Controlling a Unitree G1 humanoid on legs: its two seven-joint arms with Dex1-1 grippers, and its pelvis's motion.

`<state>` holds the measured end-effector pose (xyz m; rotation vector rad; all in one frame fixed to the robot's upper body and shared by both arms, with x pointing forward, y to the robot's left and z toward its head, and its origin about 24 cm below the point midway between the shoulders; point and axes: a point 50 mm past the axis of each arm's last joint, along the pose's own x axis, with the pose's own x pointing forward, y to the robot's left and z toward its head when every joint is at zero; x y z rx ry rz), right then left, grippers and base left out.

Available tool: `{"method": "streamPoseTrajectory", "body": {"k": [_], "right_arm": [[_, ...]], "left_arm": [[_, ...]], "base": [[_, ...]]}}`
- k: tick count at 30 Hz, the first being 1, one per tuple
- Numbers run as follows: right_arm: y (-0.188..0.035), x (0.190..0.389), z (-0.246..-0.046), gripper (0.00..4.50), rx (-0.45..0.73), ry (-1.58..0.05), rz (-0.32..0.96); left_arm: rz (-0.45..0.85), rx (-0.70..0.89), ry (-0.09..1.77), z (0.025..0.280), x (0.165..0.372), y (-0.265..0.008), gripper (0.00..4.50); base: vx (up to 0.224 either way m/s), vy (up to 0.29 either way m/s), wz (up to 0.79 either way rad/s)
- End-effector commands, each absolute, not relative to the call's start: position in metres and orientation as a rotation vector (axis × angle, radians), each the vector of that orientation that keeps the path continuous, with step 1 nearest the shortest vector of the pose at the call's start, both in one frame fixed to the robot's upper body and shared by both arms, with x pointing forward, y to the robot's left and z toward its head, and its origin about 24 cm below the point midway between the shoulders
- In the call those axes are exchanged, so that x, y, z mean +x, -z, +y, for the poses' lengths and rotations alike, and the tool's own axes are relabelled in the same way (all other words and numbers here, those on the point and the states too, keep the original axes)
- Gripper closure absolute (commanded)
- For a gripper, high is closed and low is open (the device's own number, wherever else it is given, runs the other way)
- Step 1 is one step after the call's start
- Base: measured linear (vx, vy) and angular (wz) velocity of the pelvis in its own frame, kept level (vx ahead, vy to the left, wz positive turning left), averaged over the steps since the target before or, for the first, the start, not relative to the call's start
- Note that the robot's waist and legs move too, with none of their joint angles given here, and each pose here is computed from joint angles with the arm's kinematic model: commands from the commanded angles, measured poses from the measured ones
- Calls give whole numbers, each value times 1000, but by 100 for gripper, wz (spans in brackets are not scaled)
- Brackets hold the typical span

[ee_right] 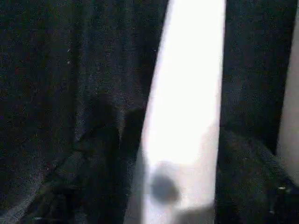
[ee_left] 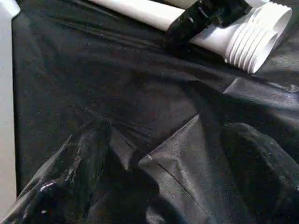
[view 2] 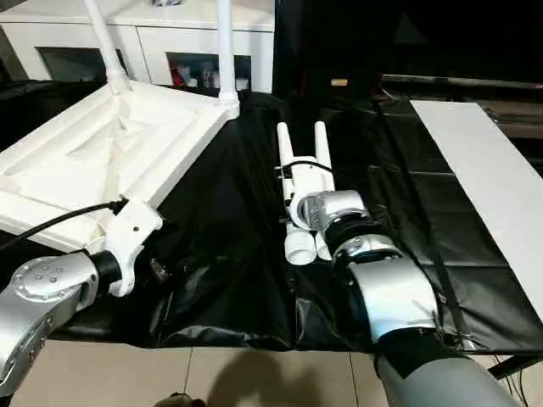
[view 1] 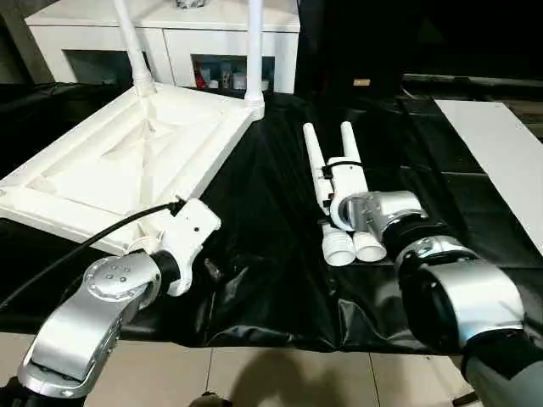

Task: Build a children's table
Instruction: Pick table leg

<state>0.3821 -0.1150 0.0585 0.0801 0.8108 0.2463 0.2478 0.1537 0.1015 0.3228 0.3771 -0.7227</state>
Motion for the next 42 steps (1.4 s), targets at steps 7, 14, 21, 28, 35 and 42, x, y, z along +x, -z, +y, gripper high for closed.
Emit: {"method": "streamPoseTrajectory", "body": {"k": [7,14,21,28,35,42], "right_arm": [[-46,374,-121,208,123,-215,881],[-51,378,-122,257,171,-215,844],[-75,391,-120,265,241,-313,677],[-120,394,-116,266,508,-551,489],[-156,343,-126,267,644,-934,181],[-160,309,-126,267,536,-1054,134]], "left_arm": [[351,341,725,151,250,-107,30],[321,338,675,156,257,-111,30],[222,327,518,162,278,-124,30],[105,108,365,159,307,-153,30],[71,-303,612,102,322,-179,0],[150,-593,756,77,328,-188,0]], "base": [[0,0,0],[0,0,0],[0,0,0],[0,0,0],[0,0,0],[0,0,0]]}}
